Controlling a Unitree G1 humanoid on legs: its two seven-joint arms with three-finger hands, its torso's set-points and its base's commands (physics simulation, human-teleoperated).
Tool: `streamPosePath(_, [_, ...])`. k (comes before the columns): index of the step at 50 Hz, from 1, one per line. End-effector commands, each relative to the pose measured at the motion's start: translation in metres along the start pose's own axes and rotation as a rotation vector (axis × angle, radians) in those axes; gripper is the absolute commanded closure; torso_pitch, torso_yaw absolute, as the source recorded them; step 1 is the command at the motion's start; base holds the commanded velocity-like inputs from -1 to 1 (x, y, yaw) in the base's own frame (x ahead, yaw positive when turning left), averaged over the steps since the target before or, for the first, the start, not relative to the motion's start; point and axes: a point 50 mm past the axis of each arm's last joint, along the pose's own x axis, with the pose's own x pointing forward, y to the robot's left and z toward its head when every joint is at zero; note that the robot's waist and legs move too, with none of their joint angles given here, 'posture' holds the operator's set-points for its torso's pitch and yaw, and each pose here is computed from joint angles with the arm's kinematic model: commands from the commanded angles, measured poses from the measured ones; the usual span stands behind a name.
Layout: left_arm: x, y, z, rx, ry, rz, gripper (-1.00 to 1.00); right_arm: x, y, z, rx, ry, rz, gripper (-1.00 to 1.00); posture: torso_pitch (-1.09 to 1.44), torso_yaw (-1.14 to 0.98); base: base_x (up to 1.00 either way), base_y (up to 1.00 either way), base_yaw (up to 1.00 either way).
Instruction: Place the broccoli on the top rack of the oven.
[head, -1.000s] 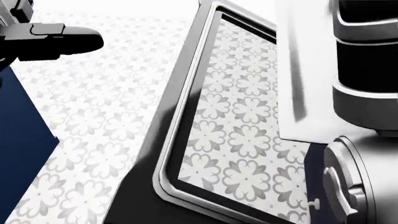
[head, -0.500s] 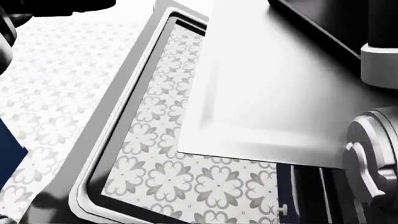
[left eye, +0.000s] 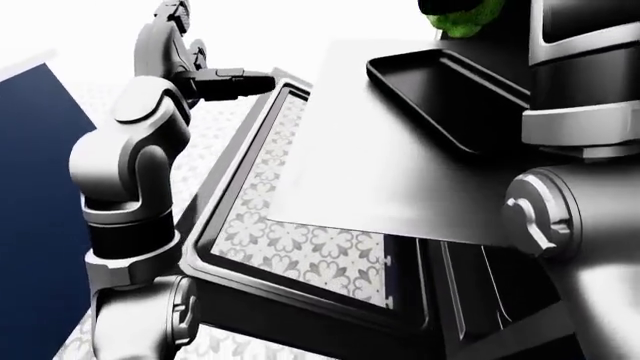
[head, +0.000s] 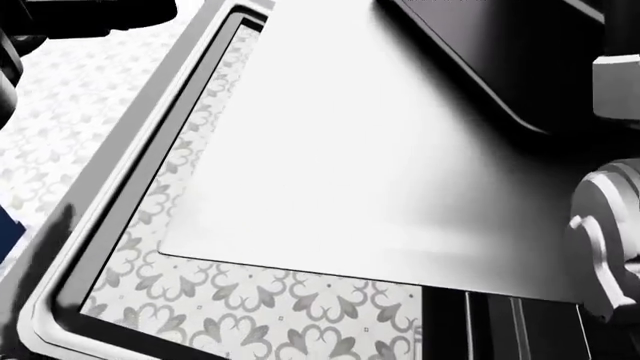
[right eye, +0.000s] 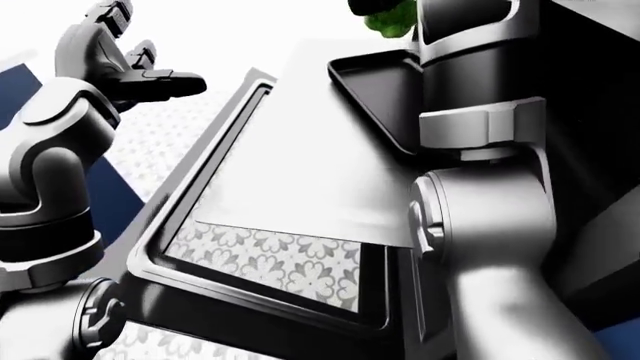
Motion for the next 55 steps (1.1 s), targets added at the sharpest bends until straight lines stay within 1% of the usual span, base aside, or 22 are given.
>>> streamPosePath(1, [-0.004,-0.002,0.022,-0.002,-0.105,-0.009,-1.00,-0.008,-0.014,0.017,-0.016,-0.073,-0.057,1.00,0.00,0.00,0.00,0.00,0.00])
streamPosePath(3, [-0.004,-0.001,0.022,-0.002,-0.106,-0.007,-1.00,-0.005,-0.015,0.014,-0.023,-0.062,-0.064,1.00,0.00,0.00,0.00,0.00,0.00])
streamPosePath(4, [-0.004,-0.001,0.022,-0.003,-0.105,-0.007,-1.00,-0.003,-0.016,0.011,-0.042,-0.055,-0.076,1.00,0.00,0.00,0.00,0.00,0.00])
streamPosePath(10, [-0.003,0.001,0.020,-0.004,-0.103,-0.006,-1.00,0.004,-0.013,0.007,-0.067,-0.028,-0.081,1.00,0.00,0.00,0.00,-0.17,0.00])
streamPosePath(21, [-0.005,0.003,0.016,-0.010,-0.102,-0.001,-1.00,0.006,-0.014,0.006,-0.065,-0.026,-0.081,1.00,0.00,0.00,0.00,-0.63,0.00])
streamPosePath(24, [-0.006,0.004,0.015,-0.009,-0.100,0.002,-1.00,0.008,-0.010,0.004,-0.069,-0.028,-0.074,1.00,0.00,0.00,0.00,0.00,0.00])
streamPosePath(30, [-0.005,0.003,0.013,-0.012,-0.098,0.002,-1.00,0.012,-0.014,0.000,-0.083,-0.012,-0.090,1.00,0.00,0.00,0.00,0.00,0.00])
streamPosePath(36, [-0.005,0.004,0.011,-0.013,-0.094,0.002,-1.00,0.016,-0.013,-0.002,-0.170,0.001,-0.110,1.00,0.00,0.00,0.00,0.00,0.00])
streamPosePath(37, [-0.005,0.005,0.010,-0.013,-0.093,0.003,-1.00,0.017,-0.013,-0.004,-0.194,0.008,-0.112,1.00,0.00,0.00,0.00,0.00,0.00])
streamPosePath(39, [-0.005,0.005,0.009,-0.014,-0.092,0.003,-1.00,0.018,-0.014,-0.006,-0.214,0.017,-0.119,1.00,0.00,0.00,0.00,0.00,0.00])
streamPosePath(42, [-0.004,0.005,0.007,-0.015,-0.091,0.004,-1.00,0.021,-0.011,-0.010,-0.254,0.027,-0.120,1.00,0.00,0.00,0.00,0.00,0.00])
streamPosePath(45, [-0.005,0.005,0.009,-0.015,-0.092,0.003,-1.00,0.022,-0.011,-0.011,-0.270,0.030,-0.124,1.00,0.00,0.00,0.00,0.00,0.00])
streamPosePath(48, [-0.005,0.006,0.005,-0.018,-0.088,0.005,-1.00,0.025,-0.007,-0.016,-0.296,0.039,-0.127,1.00,0.00,0.00,0.00,0.00,0.00])
streamPosePath(53, [-0.004,0.006,0.006,-0.018,-0.091,0.005,-1.00,0.029,0.000,-0.022,-0.310,0.044,-0.122,1.00,0.00,0.00,0.00,0.00,0.00])
streamPosePath(54, [-0.005,0.007,0.006,-0.021,-0.092,0.006,-1.00,0.030,0.002,-0.023,-0.357,0.028,-0.128,1.00,0.00,0.00,0.00,0.00,0.00])
streamPosePath(55, [-0.005,0.007,0.005,-0.021,-0.091,0.007,-1.00,0.031,0.005,-0.027,-0.346,0.034,-0.127,1.00,0.00,0.00,0.00,0.00,0.00])
